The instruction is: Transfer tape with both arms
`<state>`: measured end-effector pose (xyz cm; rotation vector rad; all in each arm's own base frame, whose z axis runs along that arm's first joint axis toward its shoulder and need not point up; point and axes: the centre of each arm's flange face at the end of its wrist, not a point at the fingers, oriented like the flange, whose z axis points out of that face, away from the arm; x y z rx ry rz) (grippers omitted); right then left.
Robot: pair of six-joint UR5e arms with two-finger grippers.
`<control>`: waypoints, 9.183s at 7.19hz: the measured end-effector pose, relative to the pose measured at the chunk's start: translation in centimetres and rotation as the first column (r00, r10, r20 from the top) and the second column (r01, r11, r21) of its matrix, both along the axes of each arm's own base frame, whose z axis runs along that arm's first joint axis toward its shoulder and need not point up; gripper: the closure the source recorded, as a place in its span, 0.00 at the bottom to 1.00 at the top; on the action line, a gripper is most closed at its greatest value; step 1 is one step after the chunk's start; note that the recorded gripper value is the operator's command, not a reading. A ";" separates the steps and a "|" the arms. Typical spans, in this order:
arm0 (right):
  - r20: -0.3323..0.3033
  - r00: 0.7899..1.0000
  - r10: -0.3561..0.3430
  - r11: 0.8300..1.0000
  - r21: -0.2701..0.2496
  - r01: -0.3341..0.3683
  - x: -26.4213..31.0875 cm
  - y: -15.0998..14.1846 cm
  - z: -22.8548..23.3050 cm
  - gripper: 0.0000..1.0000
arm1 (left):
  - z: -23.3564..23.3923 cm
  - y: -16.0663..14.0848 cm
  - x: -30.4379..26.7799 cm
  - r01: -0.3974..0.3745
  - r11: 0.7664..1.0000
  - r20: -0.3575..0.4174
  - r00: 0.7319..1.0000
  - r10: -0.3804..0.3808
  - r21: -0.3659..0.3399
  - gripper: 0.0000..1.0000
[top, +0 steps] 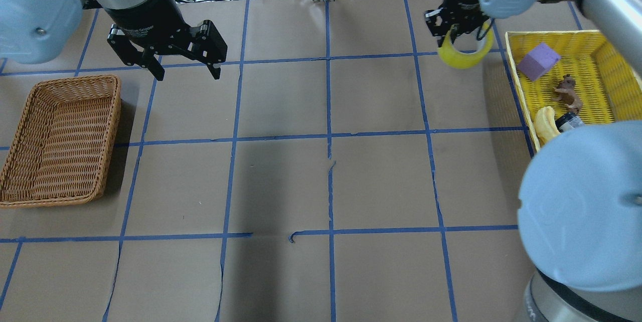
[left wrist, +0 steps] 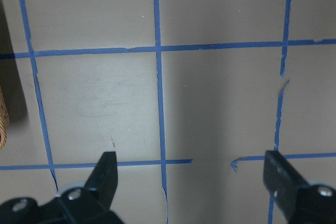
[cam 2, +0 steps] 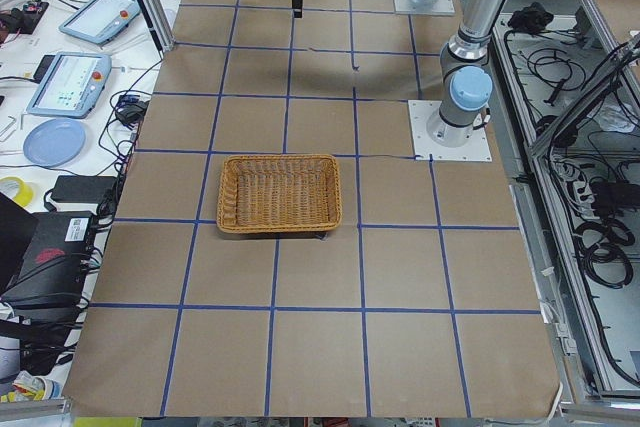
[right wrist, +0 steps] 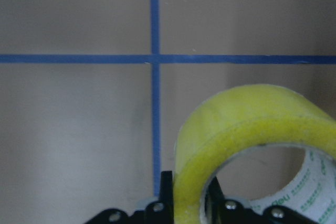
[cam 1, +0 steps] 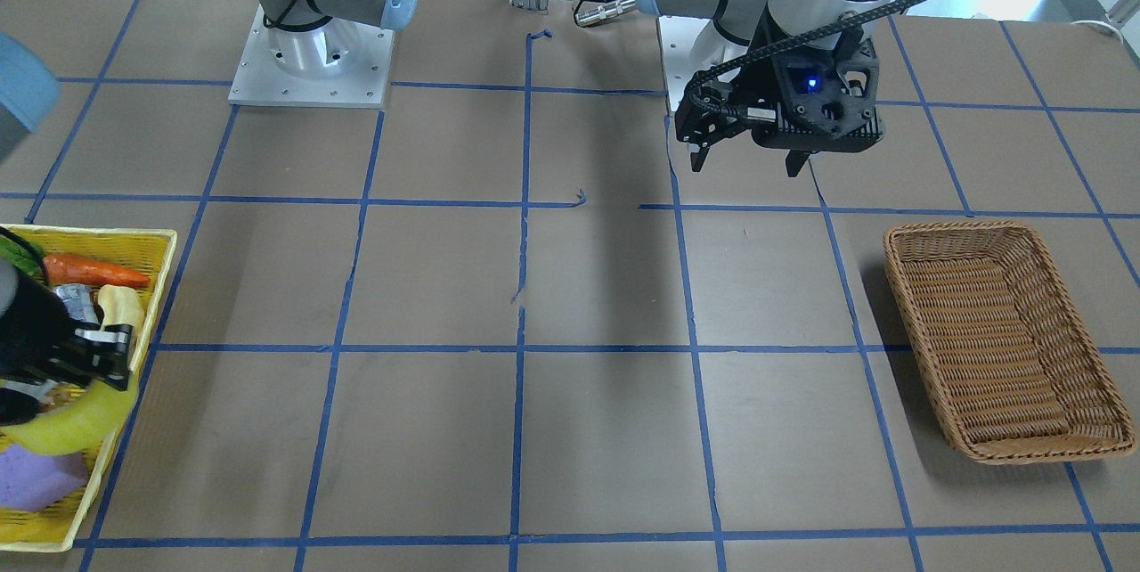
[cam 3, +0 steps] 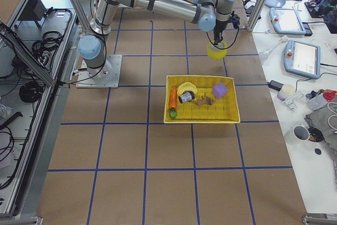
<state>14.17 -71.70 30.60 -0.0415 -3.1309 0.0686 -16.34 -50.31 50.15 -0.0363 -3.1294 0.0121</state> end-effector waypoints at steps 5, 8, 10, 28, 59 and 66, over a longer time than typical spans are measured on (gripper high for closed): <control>0.102 0.990 -0.096 0.995 -0.030 0.099 22.2 0.9 -6.5 0.75 | 0.0 0.0 0.0 0.000 1.000 0.000 1.000 0.000 0.000 0.00; 0.176 0.982 -0.064 0.998 0.025 0.060 23.7 1.3 -8.7 0.00 | 0.0 0.0 0.1 -0.002 1.000 0.000 1.000 0.002 0.000 0.00; 0.188 0.980 -0.056 0.998 0.001 0.057 22.6 1.6 -5.2 0.00 | 0.0 -0.1 0.1 -0.002 1.000 0.000 1.000 0.002 -0.004 0.00; 0.002 0.998 -0.066 0.996 0.061 0.066 -0.7 19.1 19.4 0.00 | -31.0 -18.0 -14.5 -0.233 0.967 -0.216 0.954 0.207 -0.105 0.93; 0.000 0.998 -0.069 0.996 0.063 0.069 -0.7 19.2 19.2 0.00 | 1.6 -8.9 13.4 -0.017 1.000 -0.008 1.000 0.016 -0.021 0.04; 0.000 0.998 -0.068 0.996 0.062 0.067 -0.7 19.2 19.2 0.00 | -1.8 -2.3 4.2 -0.054 0.997 -0.025 0.998 0.055 0.051 0.00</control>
